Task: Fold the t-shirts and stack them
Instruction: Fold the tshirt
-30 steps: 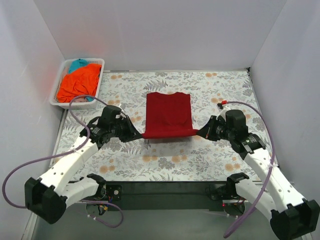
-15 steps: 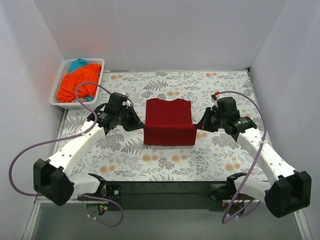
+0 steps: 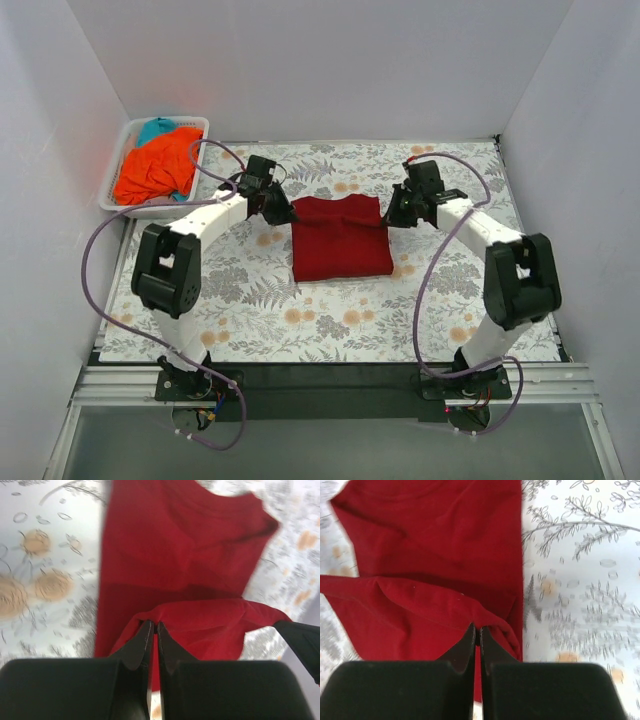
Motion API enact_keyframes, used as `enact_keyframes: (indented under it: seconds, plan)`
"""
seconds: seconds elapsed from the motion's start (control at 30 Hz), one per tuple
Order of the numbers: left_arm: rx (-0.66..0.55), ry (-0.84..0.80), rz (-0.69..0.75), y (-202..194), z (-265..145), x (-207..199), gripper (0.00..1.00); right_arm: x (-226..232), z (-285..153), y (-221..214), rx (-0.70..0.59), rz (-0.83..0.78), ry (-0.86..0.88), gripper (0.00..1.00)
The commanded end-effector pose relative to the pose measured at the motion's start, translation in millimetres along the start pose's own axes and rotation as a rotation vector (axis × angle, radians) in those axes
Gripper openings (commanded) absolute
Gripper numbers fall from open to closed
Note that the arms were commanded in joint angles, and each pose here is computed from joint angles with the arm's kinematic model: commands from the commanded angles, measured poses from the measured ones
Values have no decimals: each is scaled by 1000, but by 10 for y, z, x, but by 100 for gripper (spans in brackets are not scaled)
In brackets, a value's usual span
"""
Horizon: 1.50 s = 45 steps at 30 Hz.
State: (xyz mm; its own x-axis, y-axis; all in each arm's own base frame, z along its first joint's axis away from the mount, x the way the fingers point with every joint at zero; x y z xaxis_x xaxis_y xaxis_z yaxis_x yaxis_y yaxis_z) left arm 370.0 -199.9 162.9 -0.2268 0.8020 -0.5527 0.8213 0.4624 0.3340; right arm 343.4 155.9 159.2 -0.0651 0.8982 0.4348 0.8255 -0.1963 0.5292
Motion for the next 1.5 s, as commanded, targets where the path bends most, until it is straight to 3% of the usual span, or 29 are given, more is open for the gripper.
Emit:
enact_keyframes:
  seconds: [0.0,0.17,0.33,0.67,0.7,0.73,0.77,0.83,0.87,0.93,1.03,1.07,1.17,1.3,1.33,1.47]
  plan:
    - [-31,13,-28,176,262,125,0,39,304,265,-63,-20,37,1]
    - [47,67,-81,114,591,443,0,-46,682,145,26,-1,49,1]
    - [131,97,-104,-157,602,643,0,-168,688,-243,93,35,29,1]
    - [161,57,-145,-917,-181,920,0,-32,21,-1227,149,75,71,1]
    - [158,43,-144,-943,-244,918,4,3,-53,-1263,151,76,89,6]
    - [133,7,-120,-931,-373,873,10,68,-185,-1241,124,79,120,17]
    - [122,-5,-101,-922,-431,857,21,98,-256,-1240,114,71,137,46]
    - [76,-46,-22,-841,-623,758,33,162,-480,-1111,42,39,153,61]
    - [44,-87,19,-740,-716,627,43,247,-591,-959,-9,15,167,72]
    - [23,-155,101,-653,-867,472,53,317,-756,-756,-84,-39,165,78]
    - [23,-272,240,-513,-987,207,56,490,-792,-376,-152,-120,182,69]
    - [63,-326,301,-546,-976,140,57,519,-739,-312,-150,-147,183,57]
    - [81,-366,411,-583,-838,-9,55,672,-454,-106,-99,-181,221,31]
    - [90,-338,533,-709,-577,-73,52,829,-48,89,-38,-221,287,20]
    - [92,-341,555,-760,-536,-86,51,820,148,40,26,-221,313,18]
    - [84,-364,652,-855,-406,-91,49,877,497,93,105,-230,376,17]
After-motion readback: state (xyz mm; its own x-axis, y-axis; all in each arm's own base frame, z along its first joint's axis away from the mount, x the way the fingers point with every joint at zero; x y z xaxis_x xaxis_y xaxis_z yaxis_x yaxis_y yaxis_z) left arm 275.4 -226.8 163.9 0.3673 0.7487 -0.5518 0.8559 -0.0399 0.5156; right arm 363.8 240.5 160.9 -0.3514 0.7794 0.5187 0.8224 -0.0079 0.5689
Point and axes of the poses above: each gripper's point midway between its finger pads, its own z axis out along the fingers, its own x axis along the line the jaws close on, y = z × x, the point moved 6 cm from there along -z, back along the fingers, and after that the axes turned 1 degree about -z, right-handed, at the moved point
